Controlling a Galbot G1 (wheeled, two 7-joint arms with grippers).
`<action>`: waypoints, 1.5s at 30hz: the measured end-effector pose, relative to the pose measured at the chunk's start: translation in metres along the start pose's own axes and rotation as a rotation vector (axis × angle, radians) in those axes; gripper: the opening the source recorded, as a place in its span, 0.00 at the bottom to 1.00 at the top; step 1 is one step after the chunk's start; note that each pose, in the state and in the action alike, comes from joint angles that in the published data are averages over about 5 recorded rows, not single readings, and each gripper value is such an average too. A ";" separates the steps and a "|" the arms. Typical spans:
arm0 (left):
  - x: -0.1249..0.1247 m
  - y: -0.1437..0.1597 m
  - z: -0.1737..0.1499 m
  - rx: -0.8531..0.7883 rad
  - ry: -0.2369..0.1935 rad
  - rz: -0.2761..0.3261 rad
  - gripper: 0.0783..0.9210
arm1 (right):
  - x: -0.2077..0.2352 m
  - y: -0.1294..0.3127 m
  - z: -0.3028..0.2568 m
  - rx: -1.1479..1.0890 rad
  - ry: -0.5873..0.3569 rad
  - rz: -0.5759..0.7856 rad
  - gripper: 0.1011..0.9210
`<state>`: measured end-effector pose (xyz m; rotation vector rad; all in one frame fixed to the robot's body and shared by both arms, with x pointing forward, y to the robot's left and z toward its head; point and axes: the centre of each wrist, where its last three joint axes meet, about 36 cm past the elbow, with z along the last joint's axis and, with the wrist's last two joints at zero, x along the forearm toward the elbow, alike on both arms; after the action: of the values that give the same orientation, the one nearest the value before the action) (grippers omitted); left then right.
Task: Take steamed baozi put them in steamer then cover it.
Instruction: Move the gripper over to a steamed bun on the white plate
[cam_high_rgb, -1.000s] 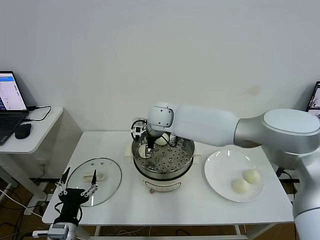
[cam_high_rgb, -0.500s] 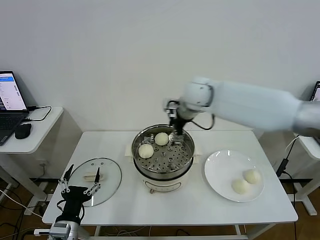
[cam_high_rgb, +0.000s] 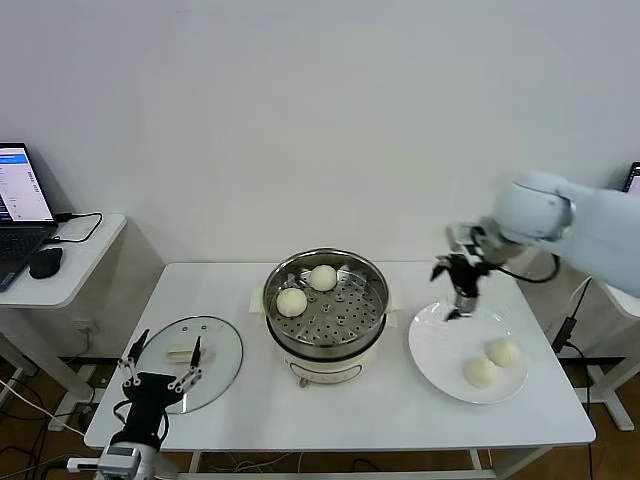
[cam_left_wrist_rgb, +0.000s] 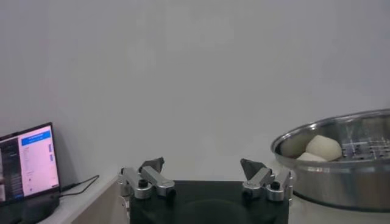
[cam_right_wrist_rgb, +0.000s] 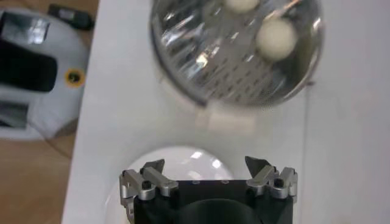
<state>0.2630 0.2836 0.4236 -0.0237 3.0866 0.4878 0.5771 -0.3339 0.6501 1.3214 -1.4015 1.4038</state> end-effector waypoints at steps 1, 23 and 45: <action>0.000 0.000 0.000 -0.001 0.001 -0.001 0.88 | -0.005 0.005 0.007 0.000 0.006 -0.002 0.88; 0.003 0.007 0.007 0.008 0.046 -0.020 0.88 | -0.119 0.075 0.079 -0.023 0.124 -0.056 0.88; 0.003 0.007 0.009 -0.001 0.041 -0.030 0.88 | -0.176 0.074 0.085 -0.048 0.137 -0.024 0.79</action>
<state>0.2604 0.2932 0.4176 -0.0810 3.1208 0.4941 0.5529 -0.3987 0.4533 1.1851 -1.3157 1.4088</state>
